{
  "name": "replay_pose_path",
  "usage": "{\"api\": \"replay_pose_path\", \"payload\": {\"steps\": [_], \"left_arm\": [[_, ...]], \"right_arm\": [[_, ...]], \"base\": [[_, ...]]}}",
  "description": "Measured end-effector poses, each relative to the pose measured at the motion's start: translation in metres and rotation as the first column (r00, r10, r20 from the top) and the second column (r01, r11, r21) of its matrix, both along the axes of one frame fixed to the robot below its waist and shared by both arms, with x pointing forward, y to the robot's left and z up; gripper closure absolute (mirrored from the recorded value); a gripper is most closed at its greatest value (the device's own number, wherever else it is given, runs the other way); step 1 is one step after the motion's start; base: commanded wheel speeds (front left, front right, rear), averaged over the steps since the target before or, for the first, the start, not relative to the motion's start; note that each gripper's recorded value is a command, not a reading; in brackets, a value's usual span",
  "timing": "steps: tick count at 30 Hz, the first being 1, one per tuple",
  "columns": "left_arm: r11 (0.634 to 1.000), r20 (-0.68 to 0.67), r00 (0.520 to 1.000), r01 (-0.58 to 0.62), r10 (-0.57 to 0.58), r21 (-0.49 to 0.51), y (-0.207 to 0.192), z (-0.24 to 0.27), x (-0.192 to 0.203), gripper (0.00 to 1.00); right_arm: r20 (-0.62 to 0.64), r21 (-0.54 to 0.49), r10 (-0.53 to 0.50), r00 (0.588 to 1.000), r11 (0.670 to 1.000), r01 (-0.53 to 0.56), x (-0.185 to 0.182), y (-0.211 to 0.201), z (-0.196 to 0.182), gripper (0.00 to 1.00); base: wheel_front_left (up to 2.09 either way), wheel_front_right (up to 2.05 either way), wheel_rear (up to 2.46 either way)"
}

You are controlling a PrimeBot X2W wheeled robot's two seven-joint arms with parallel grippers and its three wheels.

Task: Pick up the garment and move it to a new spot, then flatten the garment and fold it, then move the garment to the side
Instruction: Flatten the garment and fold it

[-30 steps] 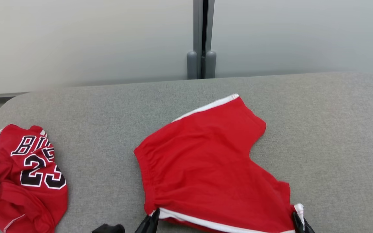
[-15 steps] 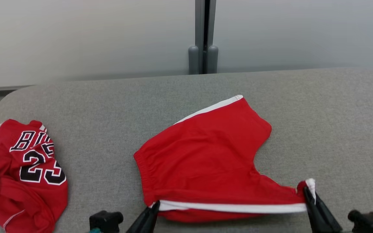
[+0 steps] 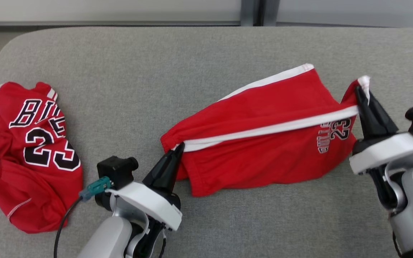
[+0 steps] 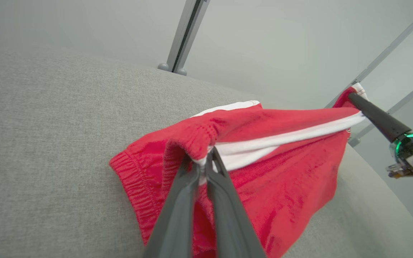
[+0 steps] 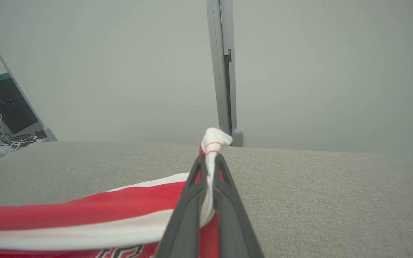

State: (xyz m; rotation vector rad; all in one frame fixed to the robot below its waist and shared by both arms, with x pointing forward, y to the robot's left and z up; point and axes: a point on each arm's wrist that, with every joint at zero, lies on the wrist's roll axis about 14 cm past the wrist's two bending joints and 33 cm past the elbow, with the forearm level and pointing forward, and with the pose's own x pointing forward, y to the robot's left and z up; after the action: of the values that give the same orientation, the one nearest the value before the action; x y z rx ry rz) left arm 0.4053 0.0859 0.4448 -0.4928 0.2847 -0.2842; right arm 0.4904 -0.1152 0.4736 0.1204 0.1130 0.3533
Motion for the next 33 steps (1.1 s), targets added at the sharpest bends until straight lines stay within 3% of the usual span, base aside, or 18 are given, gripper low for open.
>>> {"api": "replay_pose_path", "payload": {"steps": [8, 16, 17, 18, 20, 21, 28, 33], "left_arm": [[0.995, 0.021, 0.995, -0.098, 0.097, 0.026, 0.03, -0.013, 0.033, 1.0], [0.993, -0.028, 0.994, -0.109, 0.11, 0.038, 0.038, -0.035, 0.047, 1.0], [0.994, -0.045, 0.994, -0.103, 0.104, 0.036, 0.037, -0.039, 0.046, 1.0], [0.996, -0.069, 0.994, -0.087, 0.089, 0.038, 0.033, -0.047, 0.044, 1.0], [0.996, -0.076, 0.993, -0.083, 0.085, 0.034, 0.032, -0.048, 0.044, 0.29], [0.996, -0.081, 0.993, -0.087, 0.089, 0.022, 0.031, -0.049, 0.044, 0.0], [0.991, -0.034, 0.991, -0.131, 0.132, 0.03, 0.039, -0.041, 0.037, 0.0], [0.974, 0.052, 0.98, -0.199, 0.194, 0.111, 0.057, -0.023, 0.034, 0.0]], "right_arm": [[-0.052, 0.023, 0.05, 0.997, 0.999, -0.049, 0.068, 0.033, -0.025, 1.0], [-0.153, 0.051, 0.028, 0.988, 0.999, -0.02, 0.092, 0.045, -0.064, 1.0], [-0.159, 0.047, 0.03, 0.987, 0.999, -0.022, 0.092, 0.047, -0.067, 0.77], [-0.183, 0.041, 0.024, 0.983, 0.999, -0.017, 0.09, 0.046, -0.075, 0.0], [-0.185, 0.037, 0.019, 0.982, 0.999, -0.013, 0.09, 0.044, -0.077, 0.0], [-0.182, 0.034, 0.014, 0.983, 0.999, -0.008, 0.09, 0.043, -0.077, 0.0], [-0.091, 0.022, 0.052, 0.995, 0.999, -0.05, 0.076, 0.049, -0.054, 0.0], [0.06, 0.014, 0.062, 0.996, 0.998, -0.063, 0.058, 0.041, -0.013, 0.0]], "base": [[0.0, 0.0, 0.0], [0.0, 0.0, 0.0], [0.0, 0.0, 0.0], [0.0, 0.0, 0.0], [0.0, 0.0, 0.0], [0.0, 0.0, 0.0], [0.0, 0.0, 0.0], [0.0, 0.0, 0.0]]}}
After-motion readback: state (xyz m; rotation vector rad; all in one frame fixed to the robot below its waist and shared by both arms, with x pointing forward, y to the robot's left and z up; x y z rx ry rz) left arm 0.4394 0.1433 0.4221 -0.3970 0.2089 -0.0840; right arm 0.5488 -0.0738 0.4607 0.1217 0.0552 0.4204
